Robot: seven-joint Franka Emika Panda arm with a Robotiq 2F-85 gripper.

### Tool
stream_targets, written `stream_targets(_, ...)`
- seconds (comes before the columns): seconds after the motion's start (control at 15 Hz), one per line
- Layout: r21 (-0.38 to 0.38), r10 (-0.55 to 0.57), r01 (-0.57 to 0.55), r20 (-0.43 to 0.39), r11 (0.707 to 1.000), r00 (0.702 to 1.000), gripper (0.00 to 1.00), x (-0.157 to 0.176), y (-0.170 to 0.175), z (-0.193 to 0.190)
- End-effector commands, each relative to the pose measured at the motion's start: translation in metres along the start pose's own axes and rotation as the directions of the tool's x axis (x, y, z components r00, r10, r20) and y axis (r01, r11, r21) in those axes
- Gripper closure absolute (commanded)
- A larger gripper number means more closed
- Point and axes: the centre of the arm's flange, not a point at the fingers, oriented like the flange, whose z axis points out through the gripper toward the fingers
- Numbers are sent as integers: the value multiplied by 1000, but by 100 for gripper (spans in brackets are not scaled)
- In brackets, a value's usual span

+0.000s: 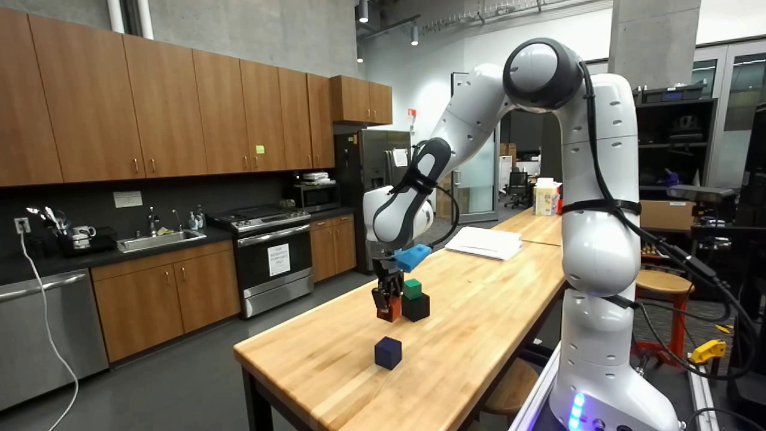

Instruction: Pick up the purple block and put it on the table, pick up the orange block and put it on the table, pick up the purple block and put it on the green block

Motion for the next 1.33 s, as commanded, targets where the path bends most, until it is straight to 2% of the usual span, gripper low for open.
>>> stream_targets(0.0,-12,-33,33,16,999,999,70,3,-2,22)
stream_targets(0.53,-42,-70,73,72,996,995,70,7,-1,54)
stream_targets(0.87,-41,-87,90,73,995,994,70,11,-3,58)
stream_targets(0.93,-41,-88,91,72,995,994,36,11,-3,56)
stream_targets(1.0,-41,-89,92,68,995,994,23,11,-3,55)
stream_targets(1.07,-41,-88,91,62,995,994,19,11,-4,52)
stream_targets(1.27,-36,-84,85,44,996,996,18,13,-2,42)
